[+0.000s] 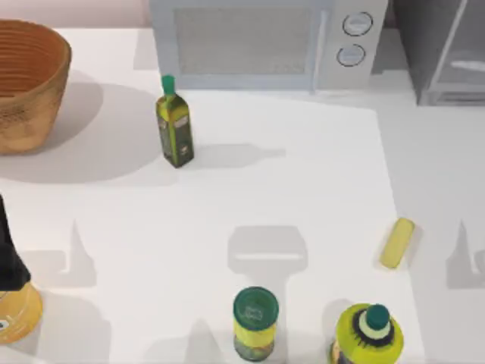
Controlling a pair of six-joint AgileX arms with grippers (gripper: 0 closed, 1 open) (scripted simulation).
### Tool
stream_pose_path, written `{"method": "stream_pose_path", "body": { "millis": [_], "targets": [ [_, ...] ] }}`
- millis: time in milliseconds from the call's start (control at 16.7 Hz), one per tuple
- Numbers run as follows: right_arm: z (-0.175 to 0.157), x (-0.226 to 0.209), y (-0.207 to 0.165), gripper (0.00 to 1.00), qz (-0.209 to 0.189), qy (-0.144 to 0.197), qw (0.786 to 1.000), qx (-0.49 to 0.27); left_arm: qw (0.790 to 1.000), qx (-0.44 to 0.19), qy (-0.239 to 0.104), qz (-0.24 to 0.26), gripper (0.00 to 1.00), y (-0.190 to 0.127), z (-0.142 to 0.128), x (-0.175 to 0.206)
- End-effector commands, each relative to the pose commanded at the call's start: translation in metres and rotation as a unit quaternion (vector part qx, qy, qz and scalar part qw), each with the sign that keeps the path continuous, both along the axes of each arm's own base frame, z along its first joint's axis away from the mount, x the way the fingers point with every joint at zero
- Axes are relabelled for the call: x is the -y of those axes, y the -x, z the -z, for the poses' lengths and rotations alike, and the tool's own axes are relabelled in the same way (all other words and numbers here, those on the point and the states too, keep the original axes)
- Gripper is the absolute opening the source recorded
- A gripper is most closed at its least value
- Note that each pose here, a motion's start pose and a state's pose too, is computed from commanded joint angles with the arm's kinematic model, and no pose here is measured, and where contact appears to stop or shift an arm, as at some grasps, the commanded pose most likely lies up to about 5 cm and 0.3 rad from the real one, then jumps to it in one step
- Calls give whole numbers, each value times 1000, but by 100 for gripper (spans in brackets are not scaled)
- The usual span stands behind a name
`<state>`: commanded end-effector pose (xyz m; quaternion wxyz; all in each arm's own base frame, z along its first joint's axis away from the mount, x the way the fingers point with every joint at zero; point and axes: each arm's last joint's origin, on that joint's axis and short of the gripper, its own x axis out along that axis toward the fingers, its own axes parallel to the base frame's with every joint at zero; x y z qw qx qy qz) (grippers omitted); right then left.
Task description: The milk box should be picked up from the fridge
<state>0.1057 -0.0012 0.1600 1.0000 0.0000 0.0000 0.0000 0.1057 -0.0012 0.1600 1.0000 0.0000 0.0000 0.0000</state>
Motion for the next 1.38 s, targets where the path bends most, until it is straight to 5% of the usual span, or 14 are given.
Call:
{"method": "stream_pose_path", "body": {
  "millis": [780,1380],
  "targets": [
    [-21,24,-41,100,5,5,1000,22,1000,0,0,0,100,0,0,0],
    [18,73,-93,100,-1,2,1000,-2,1000,0,0,0,100,0,0,0]
  ]
}}
